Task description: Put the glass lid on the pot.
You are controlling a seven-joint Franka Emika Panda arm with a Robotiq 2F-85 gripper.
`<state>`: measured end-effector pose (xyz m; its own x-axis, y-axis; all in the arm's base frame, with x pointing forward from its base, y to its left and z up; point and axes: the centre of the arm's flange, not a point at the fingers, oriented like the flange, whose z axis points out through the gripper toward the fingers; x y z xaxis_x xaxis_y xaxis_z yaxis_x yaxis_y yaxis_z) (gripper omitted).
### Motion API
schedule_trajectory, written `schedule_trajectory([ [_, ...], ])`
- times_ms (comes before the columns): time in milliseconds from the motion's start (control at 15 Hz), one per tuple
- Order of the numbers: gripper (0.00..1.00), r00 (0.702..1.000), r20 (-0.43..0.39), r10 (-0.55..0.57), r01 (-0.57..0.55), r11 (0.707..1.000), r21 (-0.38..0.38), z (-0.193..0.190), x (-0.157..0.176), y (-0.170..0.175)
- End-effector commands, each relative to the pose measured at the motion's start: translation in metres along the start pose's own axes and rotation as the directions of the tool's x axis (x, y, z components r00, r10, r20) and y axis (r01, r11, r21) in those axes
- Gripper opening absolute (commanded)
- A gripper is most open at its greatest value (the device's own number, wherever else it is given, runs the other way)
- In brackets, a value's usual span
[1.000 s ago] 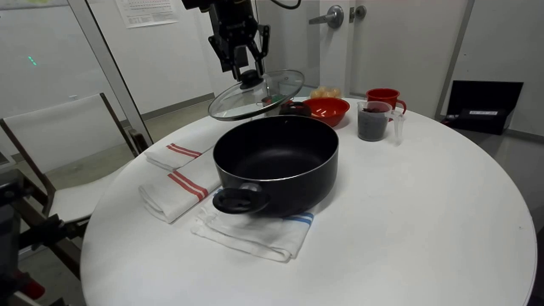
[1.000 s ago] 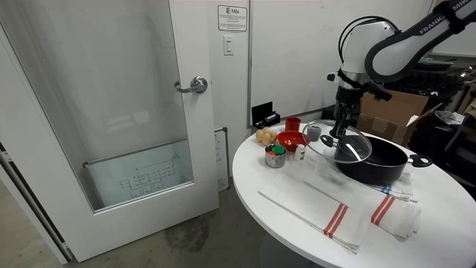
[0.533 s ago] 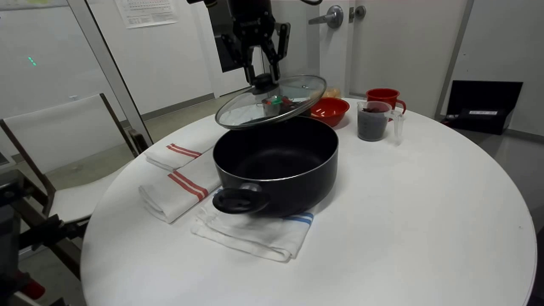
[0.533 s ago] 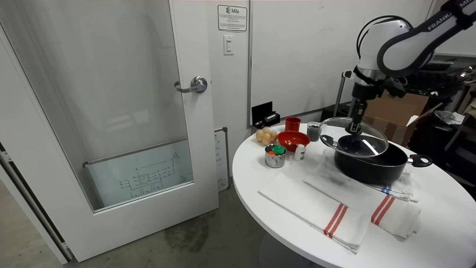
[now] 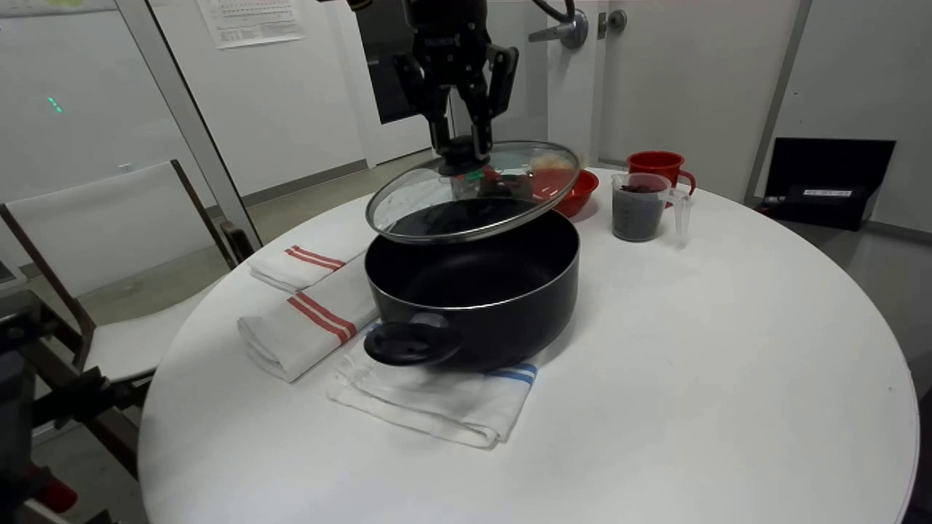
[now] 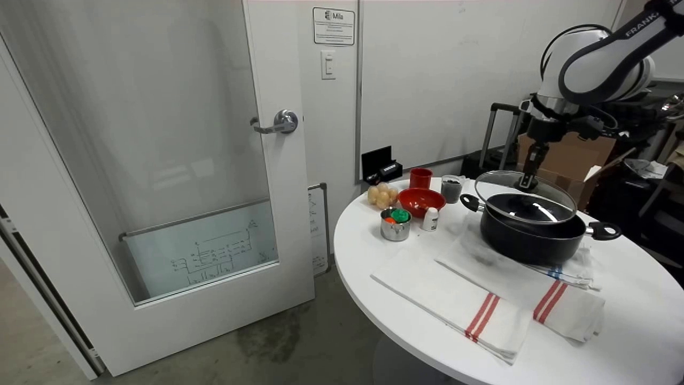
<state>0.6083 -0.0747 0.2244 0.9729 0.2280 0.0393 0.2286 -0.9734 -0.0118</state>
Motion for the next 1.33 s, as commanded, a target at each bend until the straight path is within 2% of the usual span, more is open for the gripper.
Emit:
schedule_trajectory([
  [0,0.25,0.996,-0.038,0.077,-0.076,0.997,0.024,-0.013,-0.019,0.004],
  [667,0.25,0.985,0.003,0.172,-0.172,0.984,0.033,0.005,-0.029,0.019],
  [1267,0.25,0.983,0.016,0.182,-0.183,0.983,0.032,0.018,-0.024,0.021],
])
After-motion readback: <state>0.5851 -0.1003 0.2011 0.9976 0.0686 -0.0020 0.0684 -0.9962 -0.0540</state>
